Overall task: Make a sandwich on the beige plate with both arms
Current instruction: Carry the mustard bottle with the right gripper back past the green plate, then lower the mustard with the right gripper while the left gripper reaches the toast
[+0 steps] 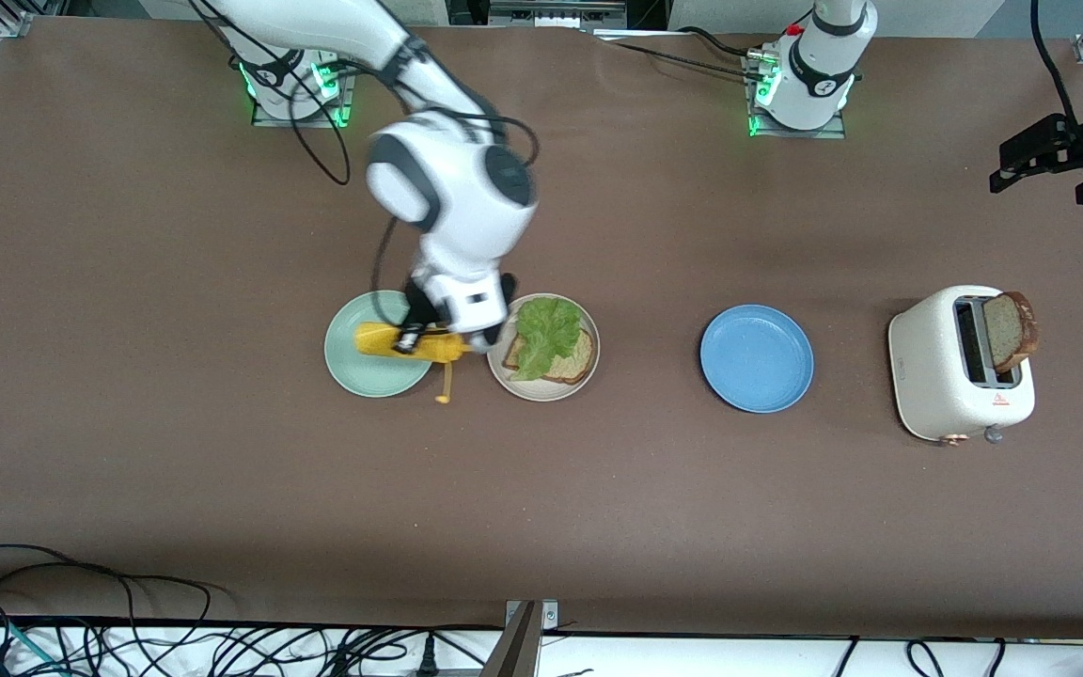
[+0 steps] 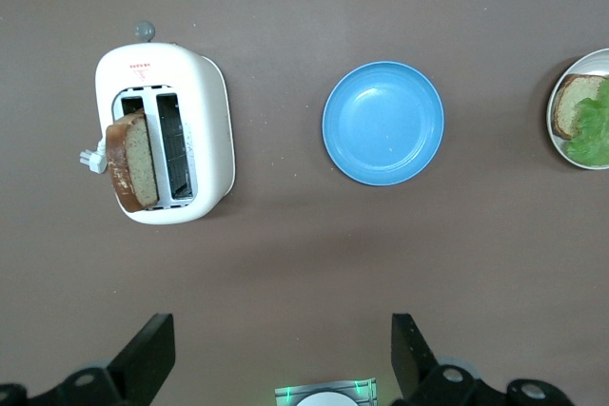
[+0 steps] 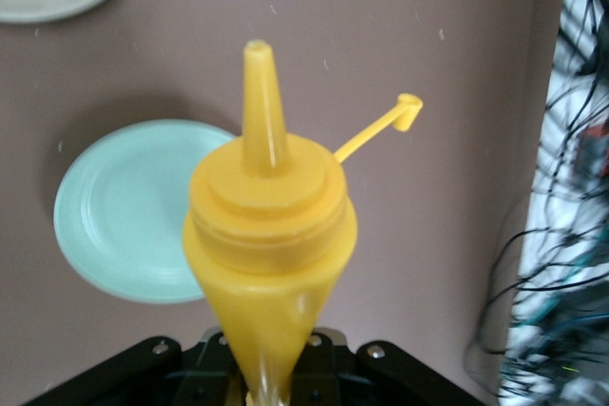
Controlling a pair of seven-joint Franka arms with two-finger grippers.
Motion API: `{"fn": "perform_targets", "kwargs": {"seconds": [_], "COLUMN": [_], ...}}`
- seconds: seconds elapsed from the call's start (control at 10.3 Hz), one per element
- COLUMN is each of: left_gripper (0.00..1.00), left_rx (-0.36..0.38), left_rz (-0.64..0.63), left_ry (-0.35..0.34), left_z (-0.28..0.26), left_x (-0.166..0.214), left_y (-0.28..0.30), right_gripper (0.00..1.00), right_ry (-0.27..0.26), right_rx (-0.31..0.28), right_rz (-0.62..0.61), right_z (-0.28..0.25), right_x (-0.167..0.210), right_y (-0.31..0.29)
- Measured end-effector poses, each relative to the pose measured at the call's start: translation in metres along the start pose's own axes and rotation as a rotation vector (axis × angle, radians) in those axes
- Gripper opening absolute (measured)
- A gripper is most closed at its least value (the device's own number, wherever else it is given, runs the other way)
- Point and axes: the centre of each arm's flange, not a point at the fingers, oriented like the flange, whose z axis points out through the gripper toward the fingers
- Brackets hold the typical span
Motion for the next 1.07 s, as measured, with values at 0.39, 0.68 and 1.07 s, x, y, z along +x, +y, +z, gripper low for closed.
{"fn": "perform_targets", "kwargs": {"seconds": [0.39, 0.68, 1.07], "left_gripper": [1.00, 1.00, 1.00], "left_rx": [-0.002, 0.006, 0.027], "left_rz": [-0.014, -0.027, -0.003], "left_ry": [-0.002, -0.004, 0.039], "left_z": [0.001, 0.002, 0.021], "left_x": [-0.001, -0.003, -0.003], "left_y": [-0.008, -0.025, -0.107], "right_gripper": [0.14, 0.14, 0.14], "right_ry": [0.230, 0.422, 0.713], "right_rx": [0.406, 0.565, 0.636], "right_rz": [0.075, -0.004, -0.099], "right_z": [0.052, 0.118, 0.219], "right_x": [-0.170, -0.250, -0.324], "right_y": [0.102, 0.109, 0.088]}}
